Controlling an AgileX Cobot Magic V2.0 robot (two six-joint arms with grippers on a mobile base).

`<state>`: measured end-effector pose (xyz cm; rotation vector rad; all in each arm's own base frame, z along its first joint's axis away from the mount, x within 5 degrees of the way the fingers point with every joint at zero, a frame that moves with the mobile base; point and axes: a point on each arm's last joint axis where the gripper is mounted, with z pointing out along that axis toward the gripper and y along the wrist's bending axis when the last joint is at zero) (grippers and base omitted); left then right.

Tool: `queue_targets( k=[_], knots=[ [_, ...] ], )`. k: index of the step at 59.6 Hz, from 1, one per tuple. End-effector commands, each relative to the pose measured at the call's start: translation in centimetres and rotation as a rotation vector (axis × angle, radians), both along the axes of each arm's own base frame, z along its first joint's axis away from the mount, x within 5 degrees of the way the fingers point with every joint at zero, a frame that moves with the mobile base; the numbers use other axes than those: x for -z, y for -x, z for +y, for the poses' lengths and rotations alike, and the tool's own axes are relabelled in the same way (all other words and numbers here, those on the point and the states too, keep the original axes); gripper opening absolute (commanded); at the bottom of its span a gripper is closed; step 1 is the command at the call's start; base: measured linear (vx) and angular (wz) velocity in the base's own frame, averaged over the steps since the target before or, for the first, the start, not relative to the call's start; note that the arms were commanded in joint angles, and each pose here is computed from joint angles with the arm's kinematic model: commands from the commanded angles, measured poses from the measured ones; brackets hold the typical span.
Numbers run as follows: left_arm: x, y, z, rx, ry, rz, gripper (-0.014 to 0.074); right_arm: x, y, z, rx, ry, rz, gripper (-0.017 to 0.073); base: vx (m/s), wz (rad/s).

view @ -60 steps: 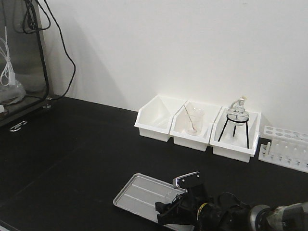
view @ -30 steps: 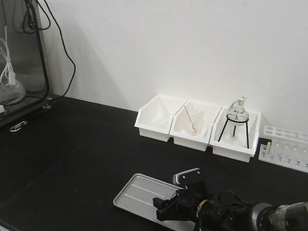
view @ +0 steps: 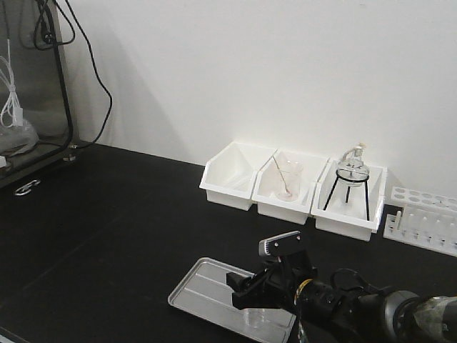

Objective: Move beaker to silver tray on left bench
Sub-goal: 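Raise the open right gripper away from the beaker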

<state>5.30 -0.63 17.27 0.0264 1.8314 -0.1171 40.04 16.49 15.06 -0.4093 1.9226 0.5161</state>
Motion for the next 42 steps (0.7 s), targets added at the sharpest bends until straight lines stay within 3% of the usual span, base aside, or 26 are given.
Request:
queue_targets(
  k=[1,10,20,32,42],
  knots=[
    [-0.2,-0.2,0.1,-0.009,0.01,-0.071,0.0001,-6.1,0.0,0.0,-0.017,-0.09,-0.179,0.0577,0.0,0.0],
    [-0.2,-0.2,0.1,-0.009,0.01,-0.071,0.0001,-10.4,1.5,-0.3,-0.052,-0.043,-0.225,0.0575,0.0,0.0],
    [-0.2,-0.2,0.1,-0.009,0.01,-0.071,0.0001,-14.8,5.9,-1.5,-0.056,-0.16,-0.183,0.0573,0.0,0.0],
    [-0.2,-0.2,0.1,-0.009,0.01,-0.071,0.0001,-17.2,14.0,-3.7,-0.143,-0.127,-0.257,0.0558,0.0,0.0],
    [-0.2,-0.2,0.1,-0.009,0.01,-0.071,0.0001,-19.0,19.0,-5.9,-0.098,-0.119,-0.338,0.0555,0.0,0.0]
  ],
)
